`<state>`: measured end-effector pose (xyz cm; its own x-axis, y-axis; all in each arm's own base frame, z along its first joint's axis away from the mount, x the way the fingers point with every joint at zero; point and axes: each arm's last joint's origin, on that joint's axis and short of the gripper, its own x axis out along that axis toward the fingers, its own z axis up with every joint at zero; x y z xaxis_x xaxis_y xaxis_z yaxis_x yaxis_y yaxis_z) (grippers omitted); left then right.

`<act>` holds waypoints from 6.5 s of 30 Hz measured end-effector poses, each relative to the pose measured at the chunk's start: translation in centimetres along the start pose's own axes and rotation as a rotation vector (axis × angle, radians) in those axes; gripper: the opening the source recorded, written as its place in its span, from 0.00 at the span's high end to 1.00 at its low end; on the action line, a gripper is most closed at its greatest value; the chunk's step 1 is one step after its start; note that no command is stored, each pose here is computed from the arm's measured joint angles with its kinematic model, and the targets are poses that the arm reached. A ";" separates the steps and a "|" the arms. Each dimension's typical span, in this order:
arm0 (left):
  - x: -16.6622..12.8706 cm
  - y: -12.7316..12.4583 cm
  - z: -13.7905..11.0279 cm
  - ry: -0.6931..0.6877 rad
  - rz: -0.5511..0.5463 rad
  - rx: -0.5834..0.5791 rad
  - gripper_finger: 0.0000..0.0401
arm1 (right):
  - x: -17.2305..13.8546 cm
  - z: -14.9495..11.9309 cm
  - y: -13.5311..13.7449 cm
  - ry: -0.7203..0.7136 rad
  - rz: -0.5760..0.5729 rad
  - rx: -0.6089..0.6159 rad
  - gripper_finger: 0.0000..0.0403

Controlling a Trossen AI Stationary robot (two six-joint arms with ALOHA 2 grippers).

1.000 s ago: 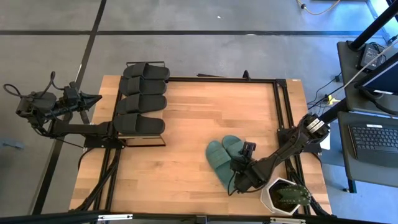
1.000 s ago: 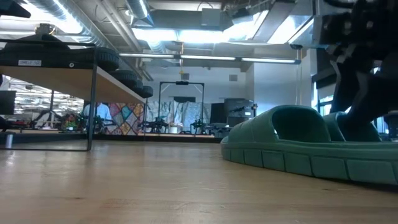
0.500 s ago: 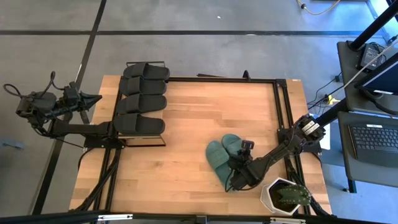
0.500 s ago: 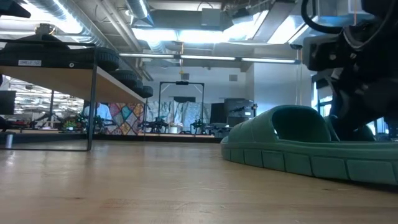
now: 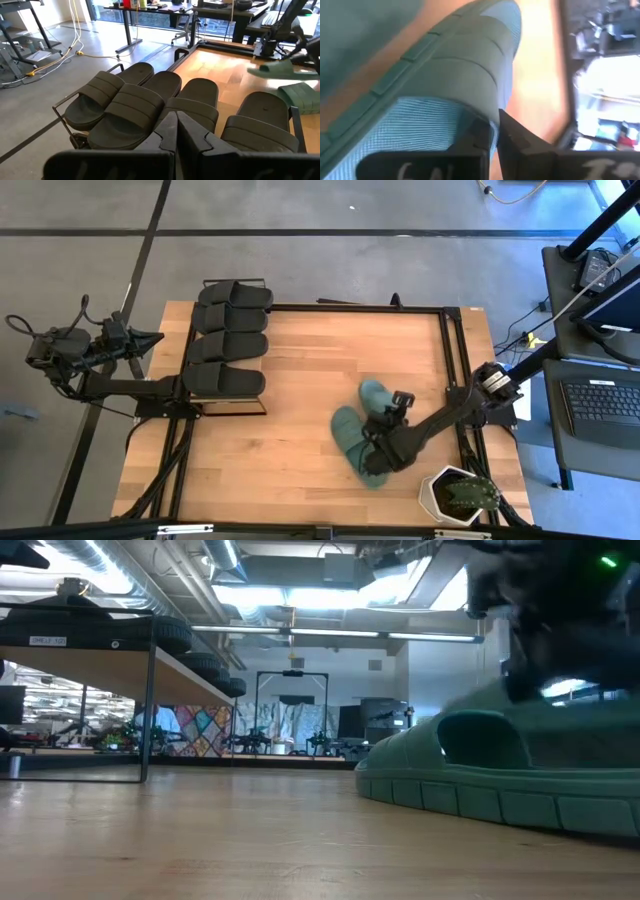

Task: Pick and place slides into the shelf
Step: Put the green slipper under the shelf

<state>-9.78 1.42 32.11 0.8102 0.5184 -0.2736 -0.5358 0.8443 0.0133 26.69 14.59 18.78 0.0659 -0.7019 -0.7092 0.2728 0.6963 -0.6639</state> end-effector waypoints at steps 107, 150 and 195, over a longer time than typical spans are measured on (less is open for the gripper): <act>0.0 0.0 0.0 0.000 0.003 0.006 1.00 | 25.9 21.6 -17.3 -0.876 -0.055 -0.792 0.58; 0.0 0.0 0.0 0.000 0.003 0.003 1.00 | 23.6 20.7 -14.7 -0.745 0.356 -0.412 0.58; 0.0 0.0 0.0 0.000 0.003 0.003 1.00 | 24.9 16.9 -15.1 -0.254 0.727 0.028 0.58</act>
<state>-9.78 1.42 32.10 0.8084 0.5212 -0.2735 -0.5377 0.8430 0.0171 40.42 -15.92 15.13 0.4553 -0.0840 -0.8864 0.1004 0.9940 -0.0427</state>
